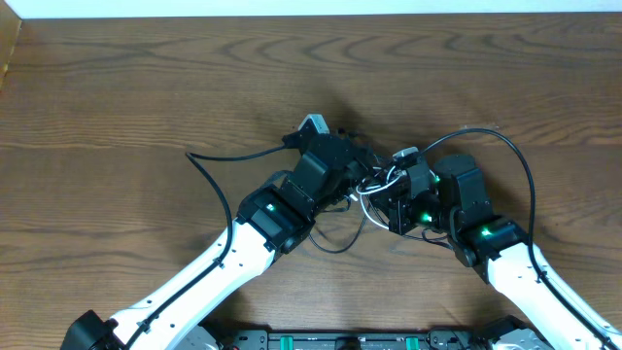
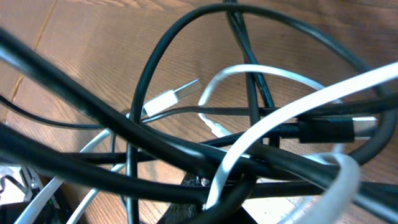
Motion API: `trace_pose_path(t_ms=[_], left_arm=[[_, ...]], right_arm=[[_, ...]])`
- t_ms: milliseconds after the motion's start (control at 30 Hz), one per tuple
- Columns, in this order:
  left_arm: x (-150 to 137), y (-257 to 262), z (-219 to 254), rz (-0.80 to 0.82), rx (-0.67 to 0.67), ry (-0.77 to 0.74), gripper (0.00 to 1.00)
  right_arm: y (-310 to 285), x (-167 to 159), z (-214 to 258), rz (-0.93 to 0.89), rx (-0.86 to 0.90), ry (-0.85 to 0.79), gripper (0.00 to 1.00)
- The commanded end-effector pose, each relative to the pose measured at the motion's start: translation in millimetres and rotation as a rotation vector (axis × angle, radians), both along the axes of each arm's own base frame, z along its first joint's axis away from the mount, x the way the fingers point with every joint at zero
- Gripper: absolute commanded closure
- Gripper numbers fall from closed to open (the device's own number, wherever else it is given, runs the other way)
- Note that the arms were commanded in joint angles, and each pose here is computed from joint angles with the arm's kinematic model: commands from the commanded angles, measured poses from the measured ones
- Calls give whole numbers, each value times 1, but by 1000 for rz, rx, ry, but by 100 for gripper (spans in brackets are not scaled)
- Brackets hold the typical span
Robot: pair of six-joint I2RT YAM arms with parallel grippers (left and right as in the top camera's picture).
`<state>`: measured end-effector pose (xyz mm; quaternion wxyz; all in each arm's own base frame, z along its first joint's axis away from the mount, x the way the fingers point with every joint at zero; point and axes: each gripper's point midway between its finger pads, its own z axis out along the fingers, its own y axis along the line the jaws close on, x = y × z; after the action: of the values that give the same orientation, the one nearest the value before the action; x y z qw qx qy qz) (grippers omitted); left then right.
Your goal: Untangle cables
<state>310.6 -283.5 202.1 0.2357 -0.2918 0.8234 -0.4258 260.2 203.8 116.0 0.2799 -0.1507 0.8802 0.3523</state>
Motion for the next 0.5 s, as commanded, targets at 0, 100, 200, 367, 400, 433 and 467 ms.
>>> trace_pose_path(t_ms=[0,100,200,367,400,433,467], left_arm=[[-1,-4,9,-18,-31,-3,92],[5,3,8,-57,101,-112,92],[11,23,-2,-52,290,-185,92],[21,54,-12,51,413,-174,92],[23,56,-12,57,411,-173,92],[23,57,-12,60,412,-172,92],[24,58,-12,62,412,-172,92]], right_arm=[[2,-1,2,19,13,-1,99],[4,-7,17,61,89,2,99],[-1,-15,49,126,238,-9,99],[-20,-34,105,282,480,-80,99],[-28,-38,119,318,535,-103,99],[-33,-39,125,327,558,-109,99],[-39,-39,131,334,583,-114,99]])
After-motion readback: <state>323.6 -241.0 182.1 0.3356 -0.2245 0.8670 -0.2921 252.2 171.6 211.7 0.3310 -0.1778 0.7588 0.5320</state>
